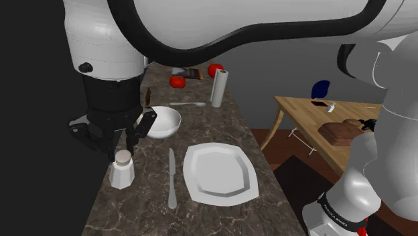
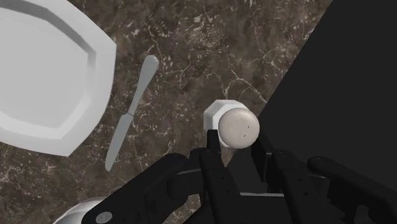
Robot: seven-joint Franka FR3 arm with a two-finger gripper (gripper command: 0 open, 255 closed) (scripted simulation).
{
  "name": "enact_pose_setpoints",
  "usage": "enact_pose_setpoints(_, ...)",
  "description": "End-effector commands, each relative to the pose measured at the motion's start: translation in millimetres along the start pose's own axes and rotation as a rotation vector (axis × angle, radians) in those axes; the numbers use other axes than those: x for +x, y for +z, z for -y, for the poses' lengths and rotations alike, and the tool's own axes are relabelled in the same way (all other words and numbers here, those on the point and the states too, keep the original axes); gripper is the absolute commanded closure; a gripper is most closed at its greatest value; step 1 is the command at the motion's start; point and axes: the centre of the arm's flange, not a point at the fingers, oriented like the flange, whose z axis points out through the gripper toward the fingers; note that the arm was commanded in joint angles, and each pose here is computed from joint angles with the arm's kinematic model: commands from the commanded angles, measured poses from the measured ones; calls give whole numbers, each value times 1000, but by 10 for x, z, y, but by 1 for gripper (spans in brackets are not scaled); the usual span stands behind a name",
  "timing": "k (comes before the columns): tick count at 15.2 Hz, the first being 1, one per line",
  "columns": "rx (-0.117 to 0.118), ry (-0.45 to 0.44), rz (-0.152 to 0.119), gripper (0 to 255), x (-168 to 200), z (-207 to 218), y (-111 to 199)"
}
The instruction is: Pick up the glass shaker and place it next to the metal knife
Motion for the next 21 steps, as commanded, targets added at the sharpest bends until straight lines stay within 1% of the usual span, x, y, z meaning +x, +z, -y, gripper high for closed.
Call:
enact_pose_setpoints(1,1,0,-1,255,4,-12,100)
enact_pose_setpoints(21,1,0,-1,255,32,-87,1153)
